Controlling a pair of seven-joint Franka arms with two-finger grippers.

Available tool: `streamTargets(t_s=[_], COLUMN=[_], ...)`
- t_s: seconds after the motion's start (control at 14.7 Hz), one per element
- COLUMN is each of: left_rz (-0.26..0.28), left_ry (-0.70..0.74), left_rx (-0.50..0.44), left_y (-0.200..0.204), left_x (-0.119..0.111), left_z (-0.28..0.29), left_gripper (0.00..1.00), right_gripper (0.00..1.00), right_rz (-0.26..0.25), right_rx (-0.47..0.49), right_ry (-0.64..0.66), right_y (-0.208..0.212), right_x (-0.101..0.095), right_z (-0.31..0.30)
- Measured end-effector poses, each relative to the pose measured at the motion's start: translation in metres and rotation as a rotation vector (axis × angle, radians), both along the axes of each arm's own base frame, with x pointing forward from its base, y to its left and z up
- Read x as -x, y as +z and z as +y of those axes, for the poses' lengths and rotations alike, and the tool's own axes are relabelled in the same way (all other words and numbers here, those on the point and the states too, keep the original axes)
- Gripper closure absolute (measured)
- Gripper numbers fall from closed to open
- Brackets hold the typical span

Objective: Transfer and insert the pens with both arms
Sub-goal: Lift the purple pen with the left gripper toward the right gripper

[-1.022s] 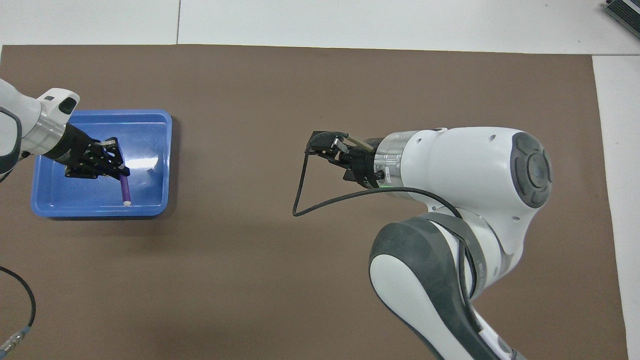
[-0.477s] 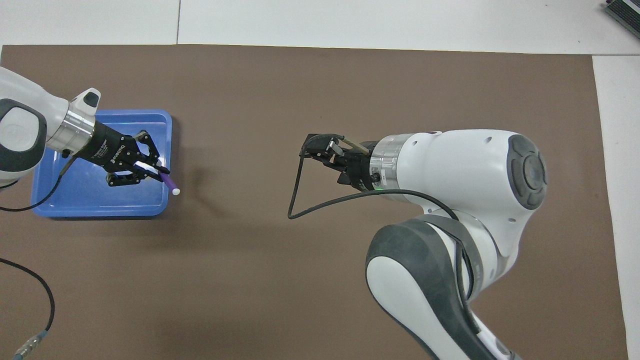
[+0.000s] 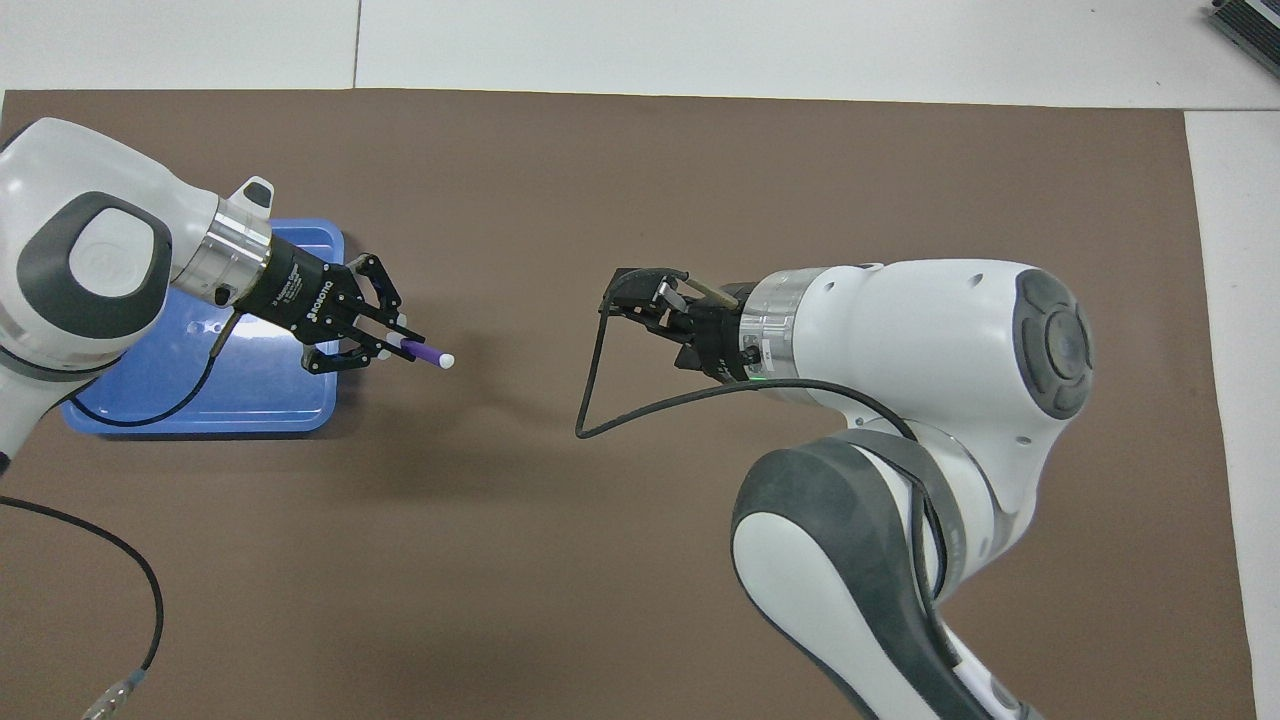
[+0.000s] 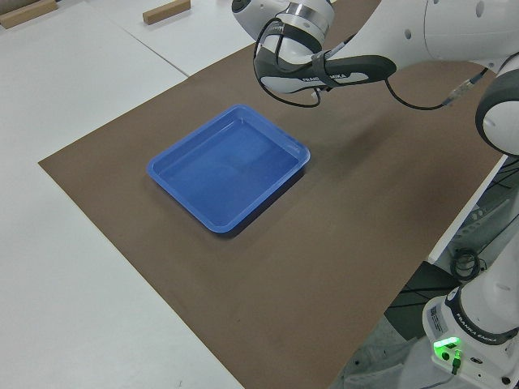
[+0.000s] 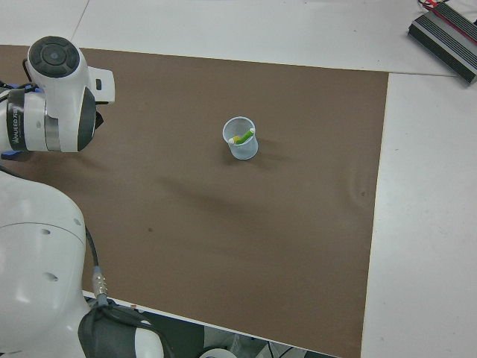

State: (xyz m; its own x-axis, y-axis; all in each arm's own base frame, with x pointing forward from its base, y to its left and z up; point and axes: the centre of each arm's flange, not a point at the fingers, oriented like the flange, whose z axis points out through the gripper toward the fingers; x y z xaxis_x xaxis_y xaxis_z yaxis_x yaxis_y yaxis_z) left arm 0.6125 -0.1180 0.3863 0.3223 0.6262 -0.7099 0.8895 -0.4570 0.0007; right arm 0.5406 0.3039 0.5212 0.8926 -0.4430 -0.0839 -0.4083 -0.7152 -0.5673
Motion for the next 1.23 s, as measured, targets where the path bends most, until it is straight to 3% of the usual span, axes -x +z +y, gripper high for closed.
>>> streamTargets(t_s=[0.48,0.89,0.95,1.23], left_rz=[0.056,0.065,0.066,0.064], left_ry=[0.076,0.166,0.167,0.17], left_rx=[0.03,0.012,0.013,0.023], left_y=[0.027,0.038,0.04,0.046], left_x=[0.01,0.015,0.017,0.018], left_z=[-0.056,-0.11,-0.113,-0.116], left_gripper=[0.83,0.83,0.83,0.83], right_gripper=[0.0,0.02,0.06,0.08], right_rz=[-0.068,-0.068,-0.068,-0.077], right_rx=[-0.045,-0.076,-0.076,-0.071], right_ry=[-0.051,-0.088,-0.088,-0.087], right_y=[0.001,-0.007,-0.007,-0.008], right_x=[0.003,0.008,0.008,0.004], right_z=[0.022,0.045,0.045,0.038])
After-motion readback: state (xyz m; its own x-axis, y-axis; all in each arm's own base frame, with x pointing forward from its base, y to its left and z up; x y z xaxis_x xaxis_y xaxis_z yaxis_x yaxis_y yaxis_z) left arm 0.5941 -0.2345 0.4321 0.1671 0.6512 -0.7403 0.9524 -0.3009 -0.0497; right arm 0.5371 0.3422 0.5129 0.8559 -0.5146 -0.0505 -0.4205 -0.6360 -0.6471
